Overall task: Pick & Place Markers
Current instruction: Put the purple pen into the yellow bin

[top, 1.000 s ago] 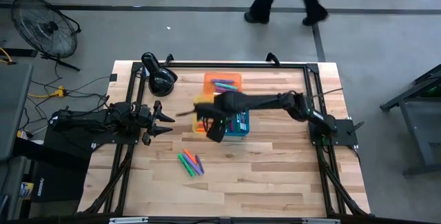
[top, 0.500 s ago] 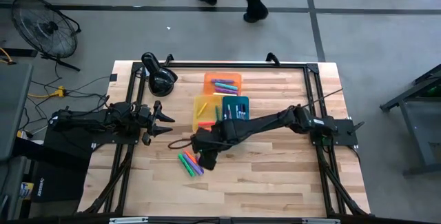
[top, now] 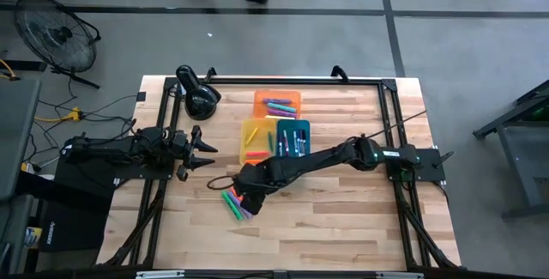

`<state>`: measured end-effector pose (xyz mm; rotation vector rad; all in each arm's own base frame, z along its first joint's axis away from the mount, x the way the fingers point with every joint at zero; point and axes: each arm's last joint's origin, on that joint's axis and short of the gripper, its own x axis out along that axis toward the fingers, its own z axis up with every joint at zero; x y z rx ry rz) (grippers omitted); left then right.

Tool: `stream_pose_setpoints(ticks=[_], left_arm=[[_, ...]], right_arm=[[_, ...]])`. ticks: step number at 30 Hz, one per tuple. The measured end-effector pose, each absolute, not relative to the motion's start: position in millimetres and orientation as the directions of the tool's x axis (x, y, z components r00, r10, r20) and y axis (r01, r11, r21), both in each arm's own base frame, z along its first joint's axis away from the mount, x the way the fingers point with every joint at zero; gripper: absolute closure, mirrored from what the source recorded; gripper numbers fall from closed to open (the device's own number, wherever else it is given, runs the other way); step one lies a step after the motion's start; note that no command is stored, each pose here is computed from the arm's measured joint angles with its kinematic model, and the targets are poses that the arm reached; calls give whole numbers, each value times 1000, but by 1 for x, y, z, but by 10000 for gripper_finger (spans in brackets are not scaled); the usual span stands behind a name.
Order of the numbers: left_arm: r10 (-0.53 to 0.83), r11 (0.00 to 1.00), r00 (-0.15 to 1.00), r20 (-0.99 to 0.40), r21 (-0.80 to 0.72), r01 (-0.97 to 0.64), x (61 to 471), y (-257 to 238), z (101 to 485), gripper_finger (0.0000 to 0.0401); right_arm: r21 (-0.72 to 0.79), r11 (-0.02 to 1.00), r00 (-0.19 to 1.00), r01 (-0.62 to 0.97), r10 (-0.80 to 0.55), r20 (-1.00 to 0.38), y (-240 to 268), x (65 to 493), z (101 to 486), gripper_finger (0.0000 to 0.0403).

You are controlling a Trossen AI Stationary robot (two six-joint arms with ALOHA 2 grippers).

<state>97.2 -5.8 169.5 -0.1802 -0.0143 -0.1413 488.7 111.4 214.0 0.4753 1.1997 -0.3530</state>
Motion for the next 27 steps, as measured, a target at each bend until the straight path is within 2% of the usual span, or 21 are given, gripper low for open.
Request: stream_pose_setpoints(ticks=[5, 14, 27], left_arm=[[-138, 974, 990, 27, -177, 141, 97, -6, 170, 231], [-139, 974, 990, 27, -178, 141, 97, -6, 170, 231], [-139, 974, 990, 27, -177, 141, 97, -6, 170, 231]], right_arm=[[142, 802, 345, 580, -84, -935, 114, 495, 198, 262], [171, 761, 373, 626, -99, -923, 129, 506, 166, 230], [151, 749, 391, 645, -153, -908, 143, 503, 163, 178]])
